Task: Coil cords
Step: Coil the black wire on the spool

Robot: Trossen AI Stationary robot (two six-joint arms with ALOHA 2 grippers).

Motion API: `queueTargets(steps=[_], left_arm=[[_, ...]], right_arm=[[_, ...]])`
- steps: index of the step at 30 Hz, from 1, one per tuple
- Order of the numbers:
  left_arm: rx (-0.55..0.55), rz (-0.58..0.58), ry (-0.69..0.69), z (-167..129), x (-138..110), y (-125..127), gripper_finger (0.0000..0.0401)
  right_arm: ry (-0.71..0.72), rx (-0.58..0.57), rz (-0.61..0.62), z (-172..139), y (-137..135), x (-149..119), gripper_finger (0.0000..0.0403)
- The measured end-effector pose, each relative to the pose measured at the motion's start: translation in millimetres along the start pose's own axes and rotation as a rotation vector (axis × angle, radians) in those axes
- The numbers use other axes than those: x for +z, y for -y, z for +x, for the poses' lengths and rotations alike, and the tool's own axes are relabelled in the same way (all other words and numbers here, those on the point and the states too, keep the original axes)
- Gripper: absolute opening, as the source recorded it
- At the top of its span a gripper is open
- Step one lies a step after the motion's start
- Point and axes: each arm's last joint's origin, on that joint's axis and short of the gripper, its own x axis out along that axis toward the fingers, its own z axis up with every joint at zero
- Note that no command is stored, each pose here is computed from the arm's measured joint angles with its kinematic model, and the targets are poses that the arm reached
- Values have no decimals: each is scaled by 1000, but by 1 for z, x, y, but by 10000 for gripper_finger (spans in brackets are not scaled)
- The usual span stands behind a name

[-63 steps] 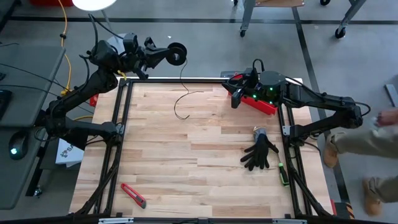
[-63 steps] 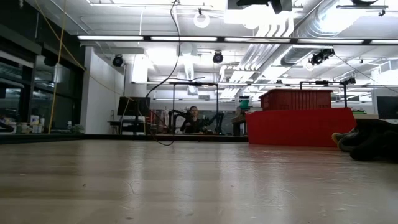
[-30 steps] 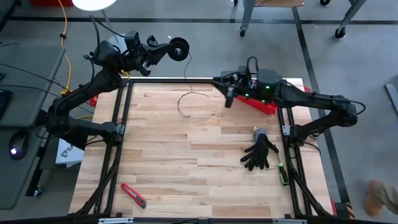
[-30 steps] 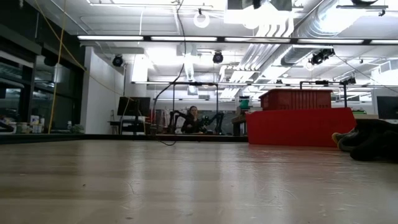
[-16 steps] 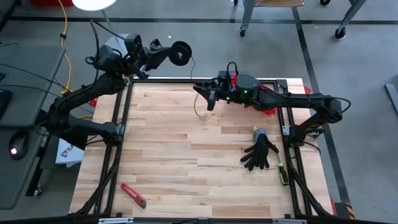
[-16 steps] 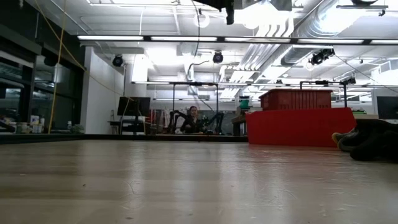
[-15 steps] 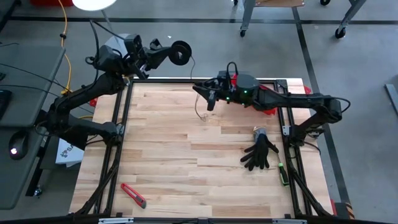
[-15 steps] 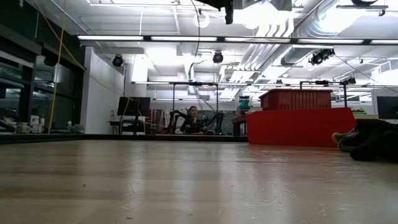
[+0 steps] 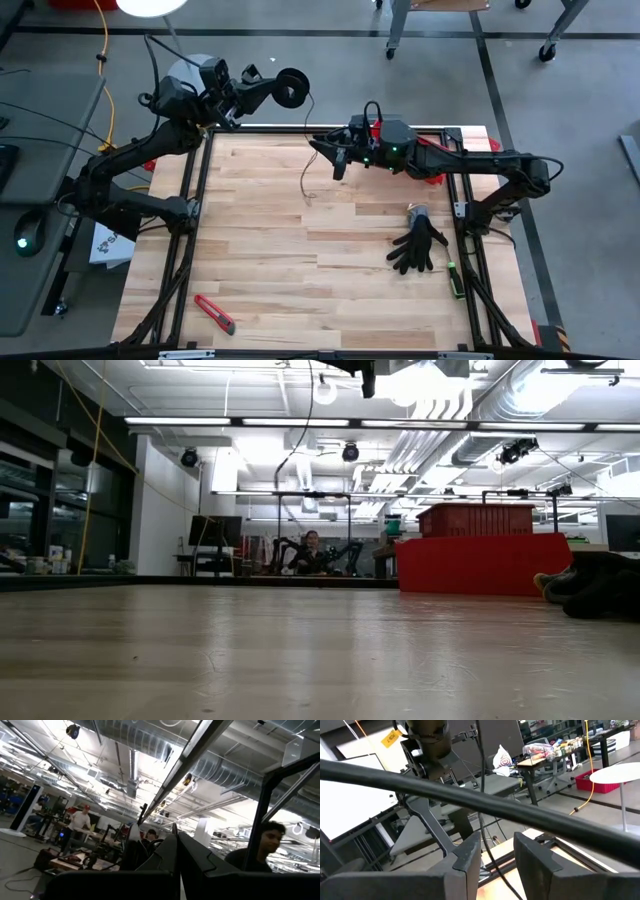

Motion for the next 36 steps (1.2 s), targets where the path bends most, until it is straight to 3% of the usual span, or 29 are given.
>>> queueTargets(steps=[36], left_arm=[[13,-32,-2,1,-2,-1,3]], right_arm=[[-73,38,-50,-4,-8,-6,108]])
